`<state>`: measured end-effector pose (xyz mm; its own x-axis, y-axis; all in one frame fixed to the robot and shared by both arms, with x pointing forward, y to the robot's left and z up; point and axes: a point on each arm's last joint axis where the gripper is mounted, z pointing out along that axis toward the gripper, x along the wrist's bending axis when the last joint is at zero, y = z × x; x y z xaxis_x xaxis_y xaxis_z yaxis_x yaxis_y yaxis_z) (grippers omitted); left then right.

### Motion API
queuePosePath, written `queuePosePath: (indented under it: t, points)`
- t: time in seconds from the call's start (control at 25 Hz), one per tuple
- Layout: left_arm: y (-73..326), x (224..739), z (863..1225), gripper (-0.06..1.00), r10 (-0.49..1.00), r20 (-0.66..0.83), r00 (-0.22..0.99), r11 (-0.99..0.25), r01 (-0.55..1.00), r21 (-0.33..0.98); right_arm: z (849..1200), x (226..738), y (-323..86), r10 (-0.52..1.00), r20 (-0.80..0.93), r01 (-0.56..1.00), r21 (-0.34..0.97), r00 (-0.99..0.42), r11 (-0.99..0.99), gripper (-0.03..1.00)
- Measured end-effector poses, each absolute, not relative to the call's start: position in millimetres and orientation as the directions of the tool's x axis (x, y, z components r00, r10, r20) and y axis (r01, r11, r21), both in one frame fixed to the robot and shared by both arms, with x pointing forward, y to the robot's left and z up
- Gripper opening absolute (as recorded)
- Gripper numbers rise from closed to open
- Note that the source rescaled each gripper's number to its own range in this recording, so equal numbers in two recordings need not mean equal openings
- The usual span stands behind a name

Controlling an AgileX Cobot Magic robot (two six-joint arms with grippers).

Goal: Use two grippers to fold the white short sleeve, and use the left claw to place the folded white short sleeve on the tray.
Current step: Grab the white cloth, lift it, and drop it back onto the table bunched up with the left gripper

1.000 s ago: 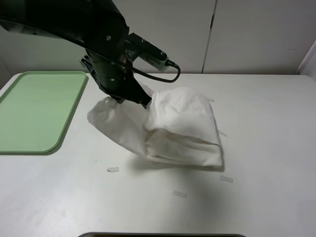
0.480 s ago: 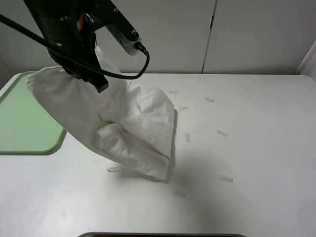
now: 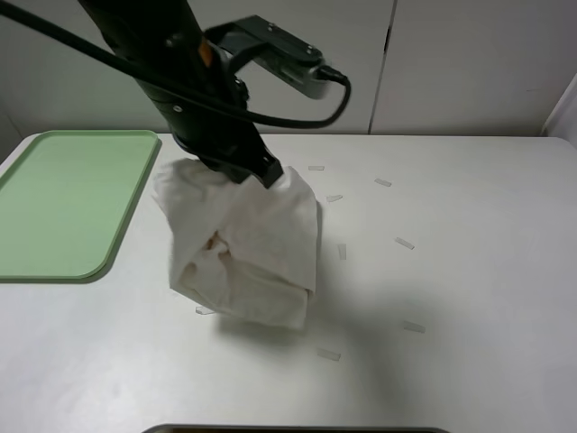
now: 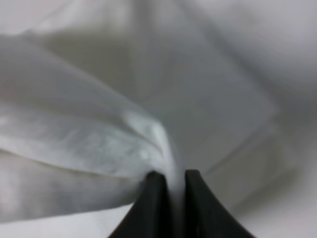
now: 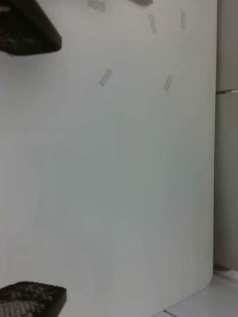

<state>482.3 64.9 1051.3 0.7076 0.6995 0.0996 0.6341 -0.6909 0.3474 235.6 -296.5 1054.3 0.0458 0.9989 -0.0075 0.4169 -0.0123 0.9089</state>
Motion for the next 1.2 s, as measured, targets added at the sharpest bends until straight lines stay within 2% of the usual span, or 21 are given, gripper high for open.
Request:
queuePosePath:
  t: [0.2,0.24,0.4,0.6,0.72,0.96,1.0,1.04,1.08,1.16,1.2]
  points:
    - [27,474,1021,0.04,0.618,-0.021,0.786,-0.729,0.582,0.361,1054,236,-297,0.999,-0.009,0.417,0.909,0.047,-0.011,1.0]
    - [27,474,1021,0.04,0.618,-0.021,0.786,-0.729,0.582,0.361,1054,236,-297,0.999,-0.009,0.417,0.909,0.047,-0.011,1.0]
    - [2,472,973,0.04,0.582,-0.037,0.812,-0.773,0.567,0.283,1054,236,-297,0.999,-0.01,0.417,0.909,0.047,-0.011,1.0]
    - [-1,474,959,0.04,0.585,-0.039,0.81,-0.777,0.573,0.26,1054,236,-297,0.999,-0.012,0.417,0.909,0.049,-0.01,1.0]
    - [-8,481,925,0.04,0.588,-0.035,0.808,-0.78,0.578,0.24,1054,236,-297,0.999,-0.013,0.417,0.909,0.049,-0.009,1.0]
    - [-13,485,922,0.05,0.594,-0.032,0.804,-0.762,0.575,0.298,1054,236,-297,0.999,-0.014,0.417,0.909,0.05,-0.008,1.0]
    - [-14,486,923,0.08,0.6,-0.033,0.799,-0.753,0.578,0.314,1054,236,-297,0.999,-0.014,0.417,0.909,0.05,-0.008,1.0]
    - [-16,488,924,0.27,0.609,-0.034,0.793,-0.738,0.581,0.343,1054,236,-297,0.999,-0.014,0.417,0.909,0.05,-0.008,1.0]
    - [-17,489,924,0.34,0.612,-0.036,0.79,-0.732,0.583,0.352,1054,236,-297,0.999,-0.014,0.417,0.909,0.05,-0.008,1.0]
    - [-19,490,925,0.69,0.628,-0.042,0.777,-0.71,0.595,0.377,1054,236,-297,0.999,-0.014,0.417,0.909,0.05,-0.008,1.0]
    - [-19,490,925,0.69,0.628,-0.042,0.777,-0.71,0.595,0.377,1054,236,-297,0.999,-0.014,0.417,0.909,0.05,-0.008,1.0]
